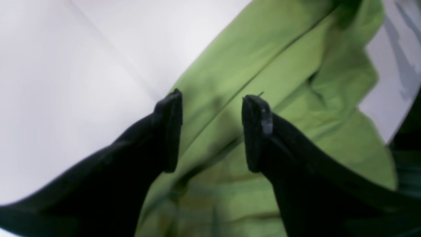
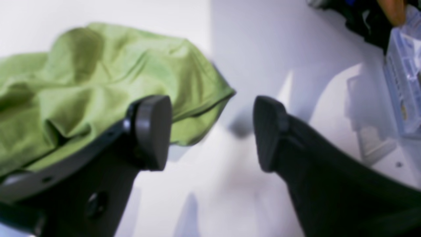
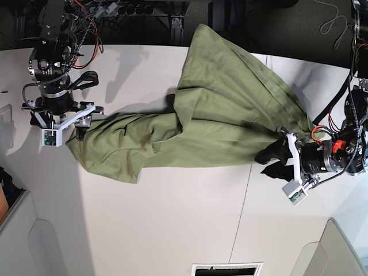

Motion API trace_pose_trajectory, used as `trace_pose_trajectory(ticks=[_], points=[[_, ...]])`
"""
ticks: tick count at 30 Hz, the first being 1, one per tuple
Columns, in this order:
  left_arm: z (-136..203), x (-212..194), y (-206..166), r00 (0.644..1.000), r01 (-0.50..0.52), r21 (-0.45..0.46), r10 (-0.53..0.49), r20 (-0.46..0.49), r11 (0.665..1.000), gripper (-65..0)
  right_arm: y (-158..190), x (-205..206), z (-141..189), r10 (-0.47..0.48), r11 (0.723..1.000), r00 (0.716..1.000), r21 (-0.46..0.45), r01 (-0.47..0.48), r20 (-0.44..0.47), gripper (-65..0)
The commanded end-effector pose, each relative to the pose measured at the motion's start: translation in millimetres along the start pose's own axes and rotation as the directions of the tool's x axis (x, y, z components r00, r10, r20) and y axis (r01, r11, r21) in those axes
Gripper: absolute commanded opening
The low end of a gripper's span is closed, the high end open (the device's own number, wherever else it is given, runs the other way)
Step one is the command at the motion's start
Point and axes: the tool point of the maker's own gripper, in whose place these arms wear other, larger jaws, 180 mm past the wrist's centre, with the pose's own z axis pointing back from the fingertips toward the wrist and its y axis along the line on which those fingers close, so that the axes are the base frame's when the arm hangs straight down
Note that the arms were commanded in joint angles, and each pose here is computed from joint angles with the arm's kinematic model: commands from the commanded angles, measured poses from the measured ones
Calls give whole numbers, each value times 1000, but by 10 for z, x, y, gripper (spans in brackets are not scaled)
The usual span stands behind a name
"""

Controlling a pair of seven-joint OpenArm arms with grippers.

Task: Layout the t-shirt on the table in an organized manner, then fold the t-shirt properly
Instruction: 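Release with the left gripper and regrasp the shirt near the right gripper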

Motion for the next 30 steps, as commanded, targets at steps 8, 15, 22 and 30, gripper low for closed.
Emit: trace_pose_trajectory(ticks=[8,15,22,30], points=[[-692,257,-873,983,182,-145,-179,29,973,-277,6,-364,-309,-13,1000,994,0,13,-106,-533],[-1115,497,-1480,951,309,-203,-295,94,929,-274,96,-241,-446,2,999,996,50,3,-91,-650],[-1376,600,-1560,951,305,-192,-288,115,933,-274,211,-337,-471,-18,994,993,106,31,-121,-650],[-1708,633,-1725,949,316,-224,-304,86,922,-316,369,-357,-463,-34,980,992,188,57,-125,-650]])
